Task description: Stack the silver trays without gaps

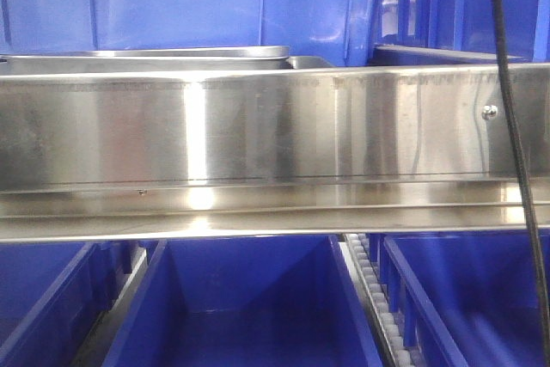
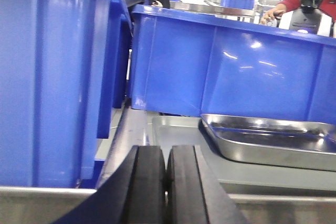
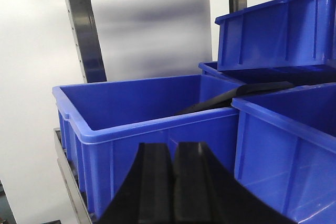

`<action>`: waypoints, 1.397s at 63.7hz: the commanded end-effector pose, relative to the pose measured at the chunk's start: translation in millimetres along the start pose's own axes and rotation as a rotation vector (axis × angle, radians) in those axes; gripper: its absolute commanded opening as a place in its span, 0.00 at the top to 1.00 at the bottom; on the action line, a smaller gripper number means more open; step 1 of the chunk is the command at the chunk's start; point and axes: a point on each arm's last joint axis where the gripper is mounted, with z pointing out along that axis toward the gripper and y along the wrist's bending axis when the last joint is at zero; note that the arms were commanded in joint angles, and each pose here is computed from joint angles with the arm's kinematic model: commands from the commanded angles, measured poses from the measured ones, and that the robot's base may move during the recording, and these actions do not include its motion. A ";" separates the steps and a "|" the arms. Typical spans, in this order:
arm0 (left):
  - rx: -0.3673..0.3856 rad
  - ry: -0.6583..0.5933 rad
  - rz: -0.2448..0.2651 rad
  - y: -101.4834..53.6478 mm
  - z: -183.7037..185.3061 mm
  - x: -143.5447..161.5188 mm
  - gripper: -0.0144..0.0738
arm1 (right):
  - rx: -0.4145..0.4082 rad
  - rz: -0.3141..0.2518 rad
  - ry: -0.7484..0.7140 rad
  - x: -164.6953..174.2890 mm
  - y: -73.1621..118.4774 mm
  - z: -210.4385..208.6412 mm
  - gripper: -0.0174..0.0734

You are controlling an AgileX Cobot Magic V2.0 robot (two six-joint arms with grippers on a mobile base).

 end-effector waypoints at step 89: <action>0.001 -0.028 -0.006 -0.3 -0.5 -2.9 0.84 | 0.123 -0.093 0.059 29.8 -0.6 -117.4 0.90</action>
